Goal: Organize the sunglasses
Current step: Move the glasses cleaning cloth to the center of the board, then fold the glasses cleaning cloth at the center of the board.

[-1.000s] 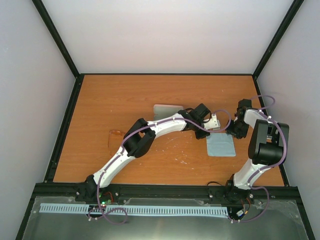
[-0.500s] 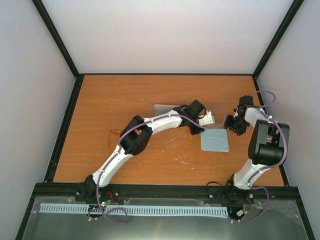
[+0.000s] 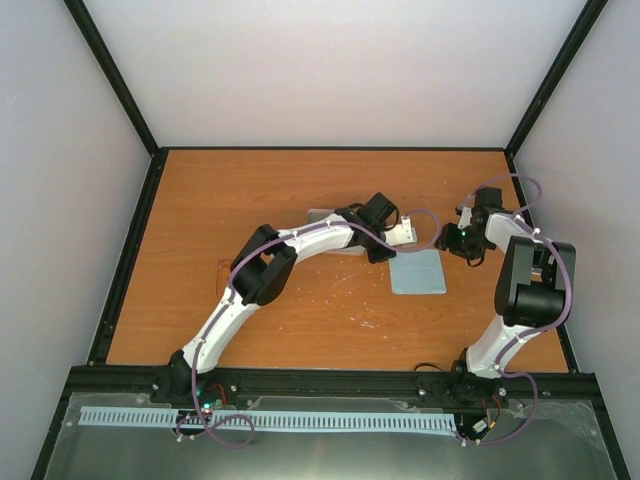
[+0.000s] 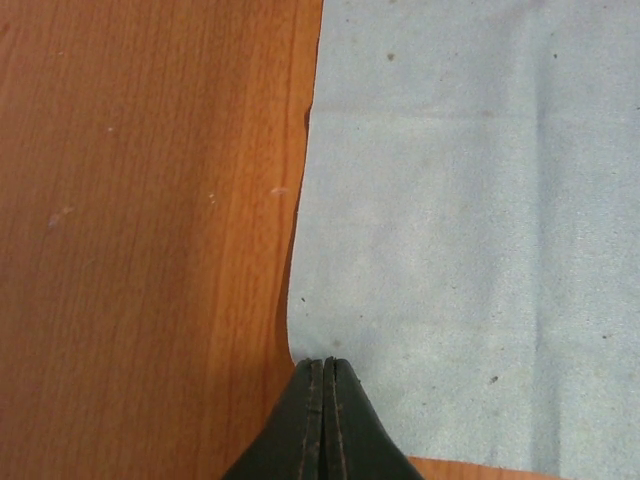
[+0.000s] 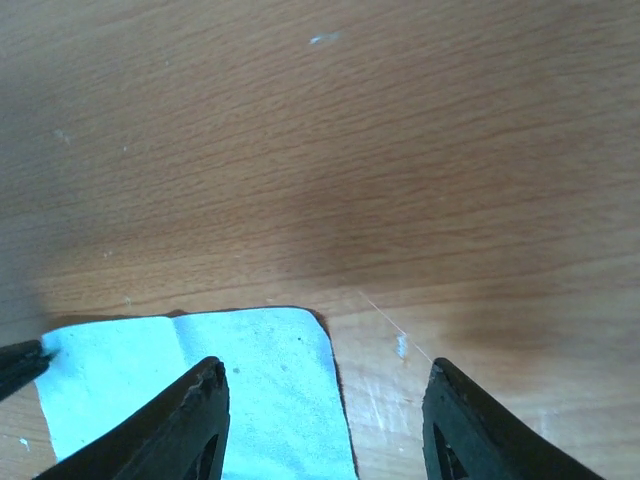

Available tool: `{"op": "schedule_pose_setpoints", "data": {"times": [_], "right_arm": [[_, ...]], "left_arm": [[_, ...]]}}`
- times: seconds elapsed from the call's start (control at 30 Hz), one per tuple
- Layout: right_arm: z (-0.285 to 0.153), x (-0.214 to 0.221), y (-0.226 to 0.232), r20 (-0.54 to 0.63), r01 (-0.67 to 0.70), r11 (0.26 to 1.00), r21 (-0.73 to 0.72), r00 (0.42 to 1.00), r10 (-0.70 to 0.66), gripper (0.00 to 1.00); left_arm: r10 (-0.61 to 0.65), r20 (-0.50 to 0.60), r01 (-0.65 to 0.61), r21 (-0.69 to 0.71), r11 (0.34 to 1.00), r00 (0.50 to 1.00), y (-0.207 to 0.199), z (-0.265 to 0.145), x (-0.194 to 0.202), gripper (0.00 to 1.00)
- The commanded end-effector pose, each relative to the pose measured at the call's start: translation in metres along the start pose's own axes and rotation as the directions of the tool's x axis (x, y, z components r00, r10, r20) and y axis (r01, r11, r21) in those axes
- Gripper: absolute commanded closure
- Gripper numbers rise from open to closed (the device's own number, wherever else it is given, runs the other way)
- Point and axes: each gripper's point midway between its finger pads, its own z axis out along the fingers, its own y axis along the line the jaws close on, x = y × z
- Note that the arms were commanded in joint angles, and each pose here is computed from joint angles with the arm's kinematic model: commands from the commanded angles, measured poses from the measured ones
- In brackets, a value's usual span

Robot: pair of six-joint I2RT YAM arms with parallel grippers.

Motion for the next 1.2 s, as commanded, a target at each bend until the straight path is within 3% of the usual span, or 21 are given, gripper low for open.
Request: {"op": "schedule_pose_setpoints", "data": {"times": [0.0, 0.67, 0.9, 1.17], "right_arm": [[0.011, -0.006, 0.008, -0.011, 0.084, 0.996, 0.011, 0.996, -0.084, 0.49], [0.038, 0.003, 0.021, -0.096, 0.202, 0.976, 0.088, 0.976, -0.193, 0.56], [0.044, 0.014, 0.021, -0.14, 0.238, 0.962, 0.131, 0.965, -0.22, 0.66], [0.045, 0.018, 0.012, -0.17, 0.238, 0.956, 0.173, 0.963, -0.209, 0.86]], "left_arm": [[0.022, -0.058, -0.023, -0.008, 1.0, 0.998, 0.008, -0.004, 0.021, 0.99], [0.048, -0.008, -0.048, -0.03, 0.998, 0.999, 0.022, -0.001, 0.004, 0.99], [0.045, -0.001, -0.045, -0.033, 0.998, 0.999, 0.023, -0.002, 0.003, 0.99], [0.041, 0.004, -0.04, -0.041, 0.998, 0.999, 0.025, -0.003, 0.001, 0.99]]}}
